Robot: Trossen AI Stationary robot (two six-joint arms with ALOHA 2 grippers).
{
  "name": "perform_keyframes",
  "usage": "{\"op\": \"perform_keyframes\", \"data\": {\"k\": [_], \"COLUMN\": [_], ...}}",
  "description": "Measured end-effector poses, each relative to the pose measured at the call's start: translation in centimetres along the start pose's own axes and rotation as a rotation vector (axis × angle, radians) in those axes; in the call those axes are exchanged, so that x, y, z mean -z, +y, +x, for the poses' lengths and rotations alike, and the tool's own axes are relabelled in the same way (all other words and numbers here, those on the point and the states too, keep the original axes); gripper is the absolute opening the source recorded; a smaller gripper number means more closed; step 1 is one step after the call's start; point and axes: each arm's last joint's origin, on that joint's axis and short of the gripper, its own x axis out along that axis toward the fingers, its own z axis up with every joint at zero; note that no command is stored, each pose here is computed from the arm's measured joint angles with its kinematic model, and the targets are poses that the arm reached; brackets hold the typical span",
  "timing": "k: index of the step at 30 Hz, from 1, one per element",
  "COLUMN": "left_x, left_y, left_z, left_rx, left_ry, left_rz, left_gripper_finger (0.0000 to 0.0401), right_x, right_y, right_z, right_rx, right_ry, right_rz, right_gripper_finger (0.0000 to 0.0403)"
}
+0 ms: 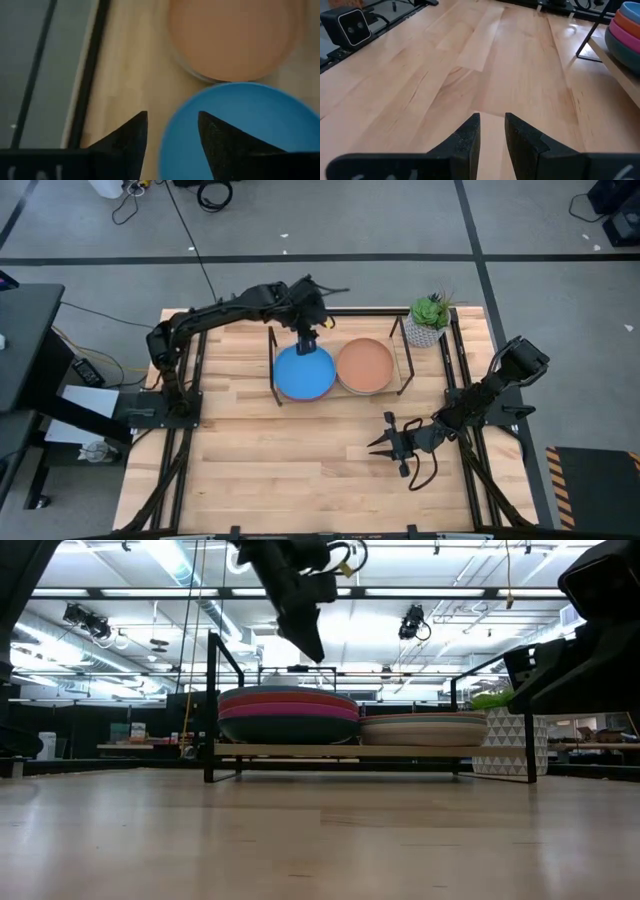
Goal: Place and stack plates onto a shelf
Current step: Return to Home Position
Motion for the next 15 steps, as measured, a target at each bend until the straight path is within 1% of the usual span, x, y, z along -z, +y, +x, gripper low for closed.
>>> {"op": "perform_keyframes", "data": {"k": [3,5,7,10,12,15], "left_x": [-0.2,-0.7,-1.0,-1.7,-2.0,-1.7], "left_y": [-1.9,-3.4,-4.8,-7.1,-8.4,-10.0], "left_z": [0.0,-0.1,-0.6,-2.3,-3.3,-4.0], "left_rx": [0.037,0.057,0.078,0.106,0.157,0.272], "left_ry": [0.021,0.009,0.001,-0.057,-0.119,-0.200], "left_rz": [0.013,0.043,0.074,0.125,0.153,0.178], "left_gripper_finger": [0.0175,0.0170,0.0164,0.0153,0.0145,0.0133], "right_x": [0.0,0.0,0.0,-0.1,-0.3,-0.2], "right_y": [0.0,0.0,0.0,0.0,0.0,-0.1], "right_z": [0.0,0.0,0.0,0.0,-0.1,-0.7], "right_rx": [0.000,0.000,0.000,0.016,0.017,-0.037], "right_ry": [0.000,0.000,0.000,-0.008,-0.034,-0.085], "right_rz": [-0.010,-0.016,-0.036,-0.073,-0.084,-0.085], "right_gripper_finger": [0.0096,0.0096,0.0096,0.0096,0.0096,0.0095]}}
